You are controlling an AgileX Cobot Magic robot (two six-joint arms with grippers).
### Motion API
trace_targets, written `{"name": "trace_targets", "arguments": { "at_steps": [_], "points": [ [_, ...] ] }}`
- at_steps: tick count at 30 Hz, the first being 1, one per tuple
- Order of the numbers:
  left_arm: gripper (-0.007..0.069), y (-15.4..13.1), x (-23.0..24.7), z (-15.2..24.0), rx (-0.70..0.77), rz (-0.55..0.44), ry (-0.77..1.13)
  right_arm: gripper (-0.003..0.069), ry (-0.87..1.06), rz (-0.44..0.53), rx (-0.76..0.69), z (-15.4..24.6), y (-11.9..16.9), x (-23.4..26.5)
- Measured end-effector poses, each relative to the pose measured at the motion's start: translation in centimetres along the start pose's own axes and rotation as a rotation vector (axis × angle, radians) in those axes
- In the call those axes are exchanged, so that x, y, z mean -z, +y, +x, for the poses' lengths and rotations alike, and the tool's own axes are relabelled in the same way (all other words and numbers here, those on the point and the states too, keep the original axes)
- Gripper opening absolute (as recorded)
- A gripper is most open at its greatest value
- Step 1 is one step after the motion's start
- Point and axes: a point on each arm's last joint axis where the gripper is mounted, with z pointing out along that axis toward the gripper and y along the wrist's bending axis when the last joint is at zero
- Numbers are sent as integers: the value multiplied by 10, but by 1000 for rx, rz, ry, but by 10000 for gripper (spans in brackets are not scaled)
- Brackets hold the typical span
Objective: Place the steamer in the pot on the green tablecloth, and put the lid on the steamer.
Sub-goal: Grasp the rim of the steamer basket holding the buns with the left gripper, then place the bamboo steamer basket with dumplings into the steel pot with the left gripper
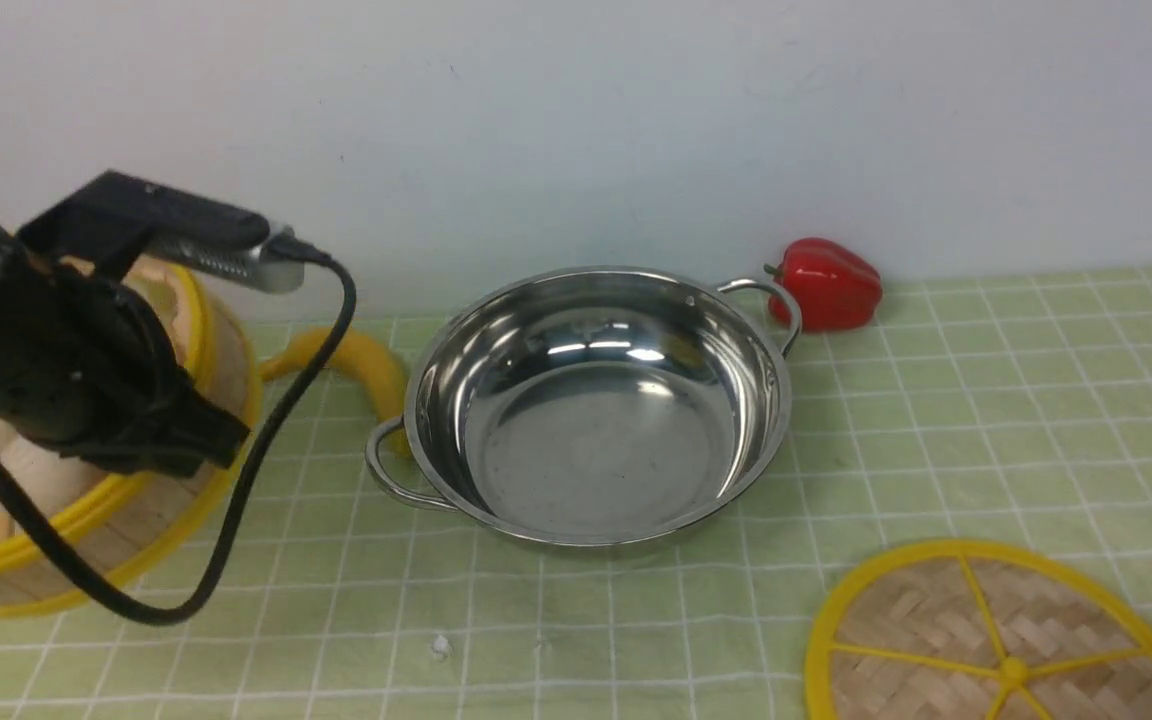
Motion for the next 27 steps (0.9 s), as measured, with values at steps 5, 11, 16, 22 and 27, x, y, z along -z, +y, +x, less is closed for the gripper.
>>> {"name": "trace_targets", "arguments": {
  "at_steps": [5, 11, 16, 22, 27],
  "points": [
    [43, -38, 18, -30, -248, 109, -89, 240, 0, 0, 0, 0, 0, 0],
    [43, -85, -2, -63, -580, 135, -70, 240, 0, 0, 0, 0, 0, 0],
    [43, -114, -37, -81, -788, 134, -13, 240, 0, 0, 0, 0, 0, 0],
    [43, -141, -87, -96, -954, 103, -7, 240, 0, 0, 0, 0, 0, 0],
    [43, -148, -114, -104, -986, 70, -38, 240, 0, 0, 0, 0, 0, 0]
  ]
}}
